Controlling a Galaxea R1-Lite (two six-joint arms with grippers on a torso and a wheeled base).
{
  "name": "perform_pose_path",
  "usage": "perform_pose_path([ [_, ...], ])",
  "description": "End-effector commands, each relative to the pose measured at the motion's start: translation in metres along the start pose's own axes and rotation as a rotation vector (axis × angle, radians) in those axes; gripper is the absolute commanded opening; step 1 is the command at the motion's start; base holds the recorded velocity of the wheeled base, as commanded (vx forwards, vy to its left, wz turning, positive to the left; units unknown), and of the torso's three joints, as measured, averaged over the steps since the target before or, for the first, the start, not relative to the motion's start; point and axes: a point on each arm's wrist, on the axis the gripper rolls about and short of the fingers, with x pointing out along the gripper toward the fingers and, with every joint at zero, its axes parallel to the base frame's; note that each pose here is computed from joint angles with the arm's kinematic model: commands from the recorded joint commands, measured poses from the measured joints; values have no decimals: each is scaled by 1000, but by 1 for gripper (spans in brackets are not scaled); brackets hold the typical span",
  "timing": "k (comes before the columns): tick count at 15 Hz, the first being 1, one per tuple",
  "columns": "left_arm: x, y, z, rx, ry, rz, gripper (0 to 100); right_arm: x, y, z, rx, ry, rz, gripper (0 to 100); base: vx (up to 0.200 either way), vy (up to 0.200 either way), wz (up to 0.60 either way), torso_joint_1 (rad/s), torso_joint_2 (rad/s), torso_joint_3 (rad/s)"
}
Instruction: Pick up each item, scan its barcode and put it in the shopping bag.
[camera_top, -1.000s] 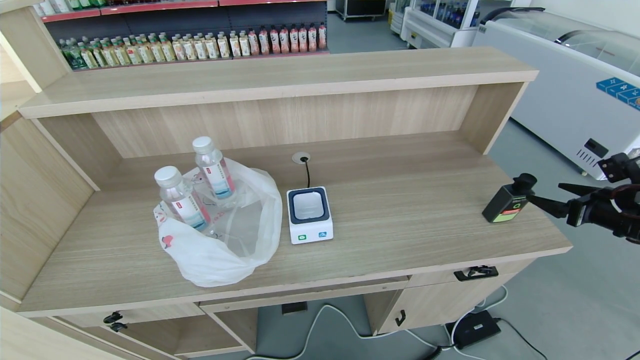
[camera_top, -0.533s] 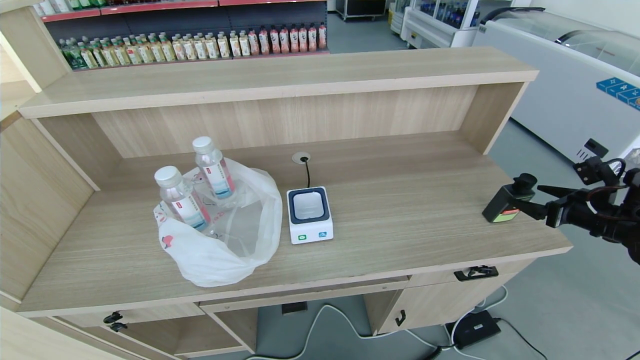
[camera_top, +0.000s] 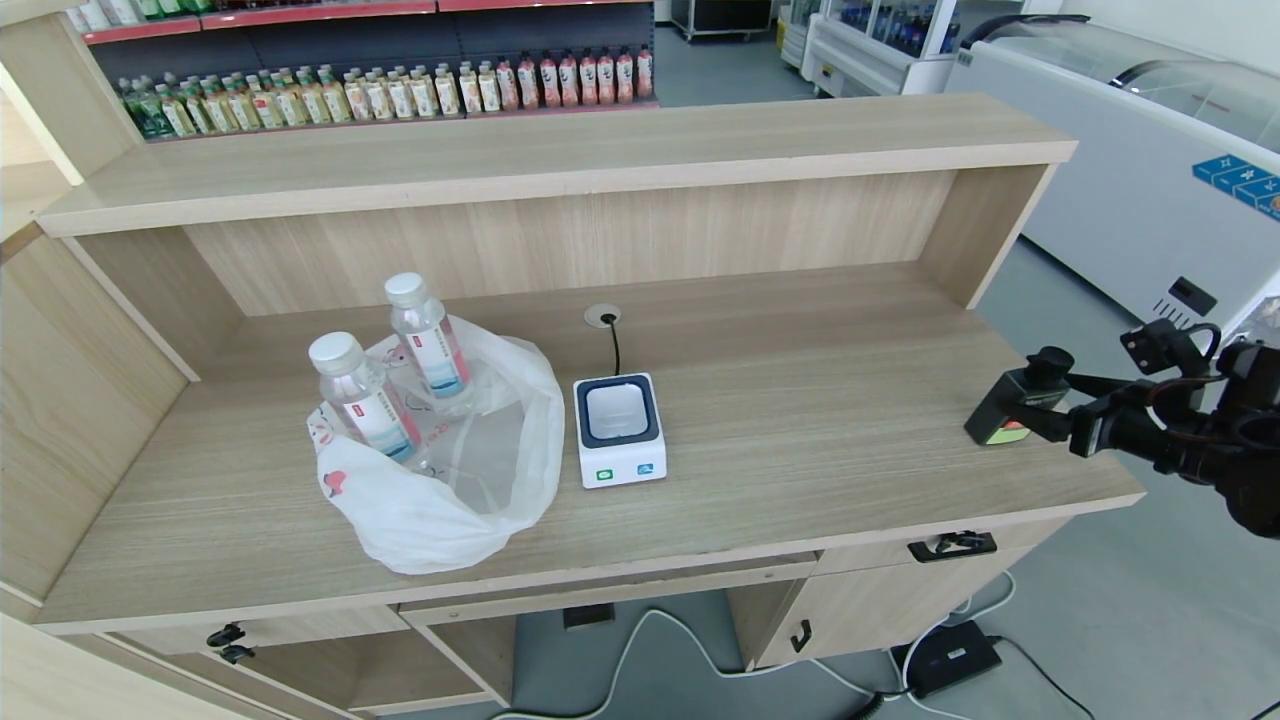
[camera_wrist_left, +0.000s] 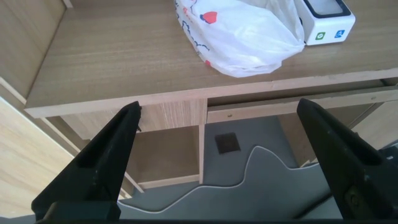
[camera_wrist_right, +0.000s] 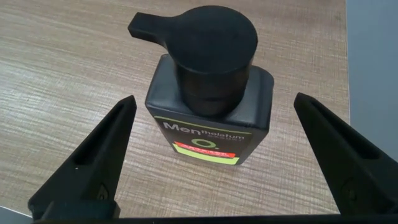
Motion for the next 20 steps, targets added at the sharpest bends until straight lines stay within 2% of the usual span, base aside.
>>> perform_pose_path([
  [1,0,0,0,0,-1,0,100,4,0,-4,5,6,8,100,0,0,0,0,0,0],
  [4,0,0,0,0,-1,0,100,8,1,-5,1,1,15,100,0,0,0,0,0,0],
  [5,0,0,0,0,-1,0,100,9,1,-6,0,1,16,0,0,0,0,0,0,0],
  [11,0,0,0,0,-1,0,100,13,2,-9,4,5,25,0,0,0,0,0,0,0],
  [15,0,0,0,0,-1,0,100,12,1,-4,-16,-6,-18,0,0,0,0,0,0,0],
  [17,0,0,0,0,-1,0,100,9,6,17,-62,-52,-16,0,0,0,0,0,0,0],
  [20,0,0,0,0,-1,0,100,5,38,85,-207,-253,28,0,0,0,0,0,0,0],
])
